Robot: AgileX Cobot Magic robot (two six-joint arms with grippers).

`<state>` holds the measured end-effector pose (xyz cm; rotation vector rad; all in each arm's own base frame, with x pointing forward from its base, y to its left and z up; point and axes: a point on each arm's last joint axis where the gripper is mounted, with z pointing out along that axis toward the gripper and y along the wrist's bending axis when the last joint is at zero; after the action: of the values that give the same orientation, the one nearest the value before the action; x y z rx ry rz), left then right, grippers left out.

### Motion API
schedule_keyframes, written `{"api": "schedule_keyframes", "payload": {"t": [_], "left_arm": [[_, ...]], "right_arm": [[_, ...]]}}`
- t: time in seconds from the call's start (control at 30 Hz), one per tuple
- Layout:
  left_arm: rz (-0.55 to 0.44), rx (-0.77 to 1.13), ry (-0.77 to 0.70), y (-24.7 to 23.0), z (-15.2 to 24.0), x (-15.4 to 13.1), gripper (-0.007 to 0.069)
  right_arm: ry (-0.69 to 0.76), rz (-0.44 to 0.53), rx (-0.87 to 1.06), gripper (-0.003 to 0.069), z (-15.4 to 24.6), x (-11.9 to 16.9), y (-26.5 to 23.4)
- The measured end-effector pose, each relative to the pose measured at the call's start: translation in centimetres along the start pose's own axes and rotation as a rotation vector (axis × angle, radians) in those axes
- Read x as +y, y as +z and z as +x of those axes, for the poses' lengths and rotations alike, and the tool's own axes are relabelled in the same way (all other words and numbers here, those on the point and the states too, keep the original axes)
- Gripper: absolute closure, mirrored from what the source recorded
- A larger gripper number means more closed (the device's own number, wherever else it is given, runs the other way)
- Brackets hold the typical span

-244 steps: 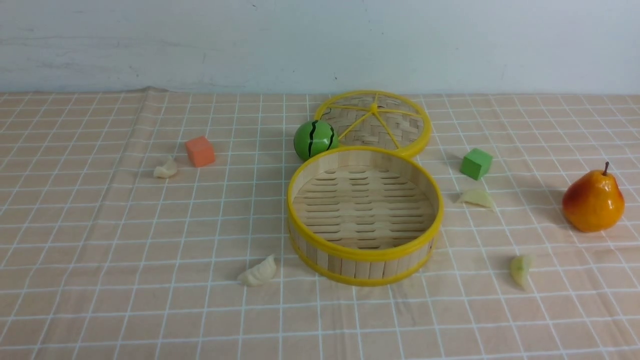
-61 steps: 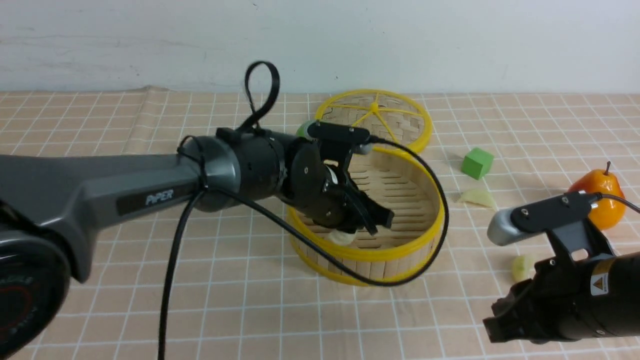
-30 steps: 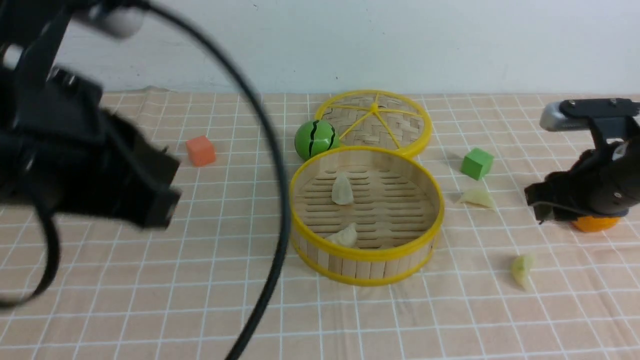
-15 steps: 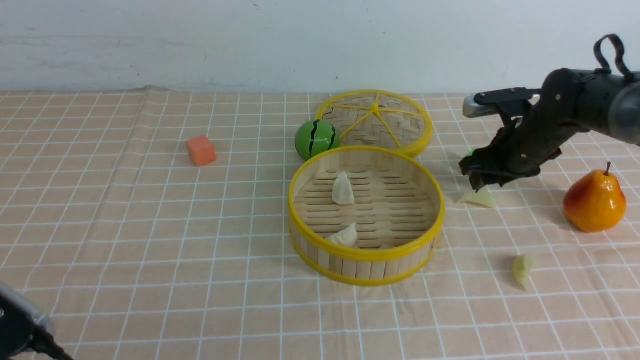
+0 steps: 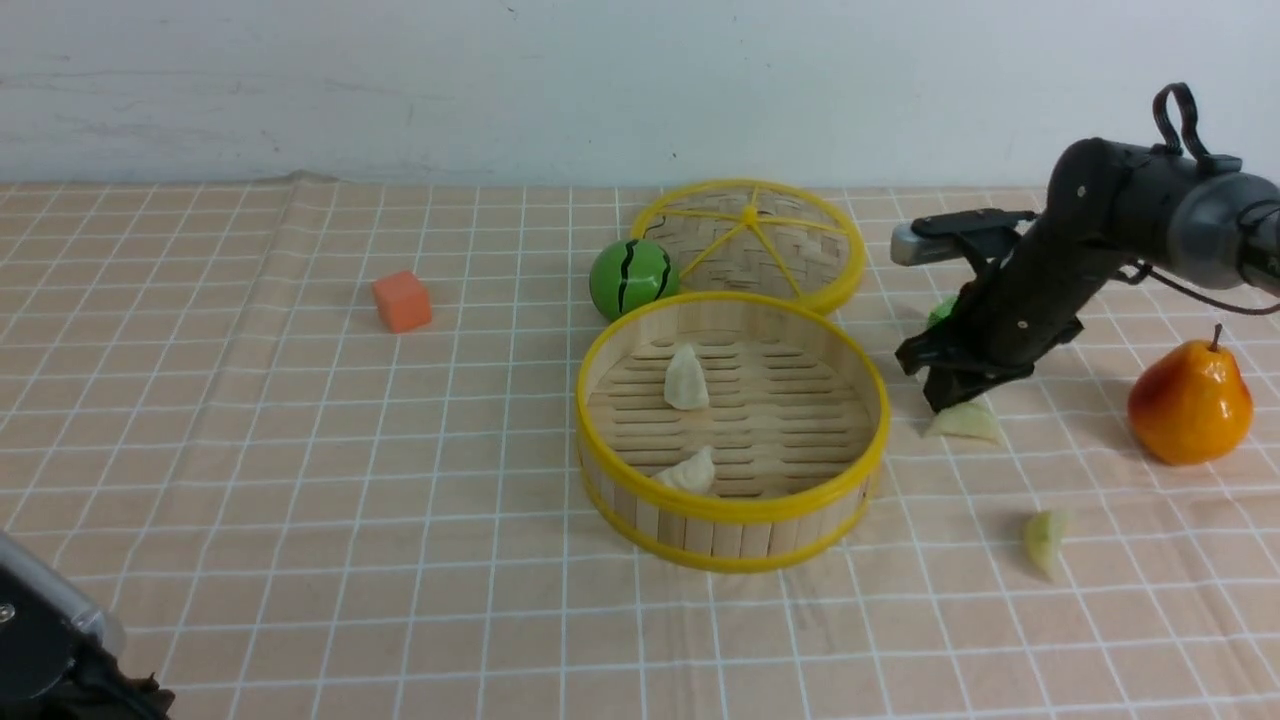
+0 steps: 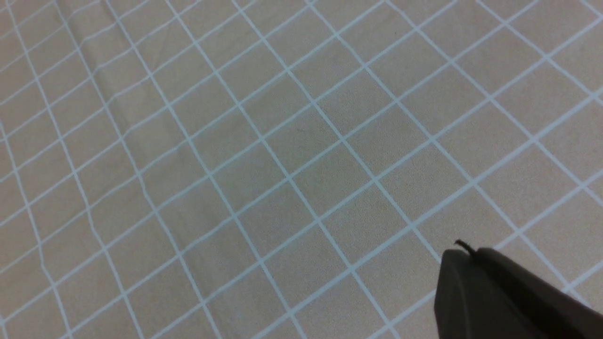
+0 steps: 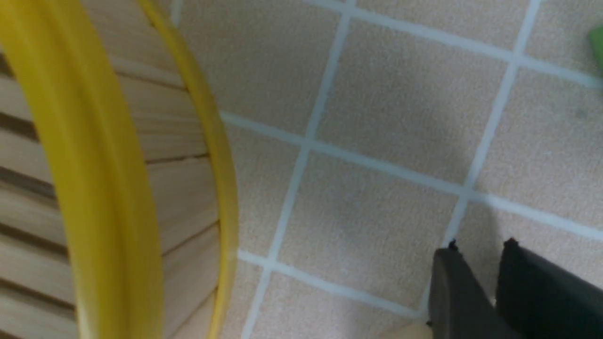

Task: Put the dumplings into the steamer on the table with the brown tablecloth.
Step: 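Reach for and grasp a dumpling lying on the table beside the steamer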

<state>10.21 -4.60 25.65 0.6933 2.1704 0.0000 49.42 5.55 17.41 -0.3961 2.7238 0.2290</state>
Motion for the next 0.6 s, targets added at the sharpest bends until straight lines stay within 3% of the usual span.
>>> {"api": "schedule_keyframes", "payload": {"t": [0.07,0.1,0.13,0.17,0.23,0.33,0.47,0.57,0.6], "left_arm": [[0.0,0.0,0.001,0.0,0.0,0.0,0.0639],[-0.002,-0.001,0.002,0.0,0.0,0.0,0.0639],[-0.002,-0.001,0.002,0.0,0.0,0.0,0.0639],[-0.001,-0.003,0.002,0.0,0.0,0.0,0.0639],[-0.001,-0.005,-0.002,0.0,0.0,0.0,0.0639],[0.0,-0.012,-0.013,0.0,-0.1,0.0,0.0639],[0.0,-0.015,-0.019,0.0,-0.1,0.0,0.0639],[0.0,-0.017,-0.02,0.0,-0.1,0.0,0.0639],[0.001,-0.019,-0.021,0.0,-0.2,0.0,0.0639]], "right_arm": [[-0.013,0.002,-0.007,0.0444,-0.2,0.0,-0.4],[-0.023,0.004,-0.012,0.0377,-0.5,0.1,-1.2],[-0.025,0.003,-0.011,0.0361,-0.6,0.1,-1.4],[-0.029,-0.004,0.002,0.0293,-0.6,0.3,-2.0],[-0.041,-0.018,0.043,0.0223,-0.3,0.5,-2.2],[-0.079,-0.042,0.112,0.0167,0.4,0.6,-1.8],[-0.09,-0.05,0.147,0.0169,0.9,0.3,0.0],[-0.088,-0.057,0.148,0.0216,0.9,0.3,0.2],[-0.088,-0.06,0.149,0.0262,0.8,0.4,0.1]]}}
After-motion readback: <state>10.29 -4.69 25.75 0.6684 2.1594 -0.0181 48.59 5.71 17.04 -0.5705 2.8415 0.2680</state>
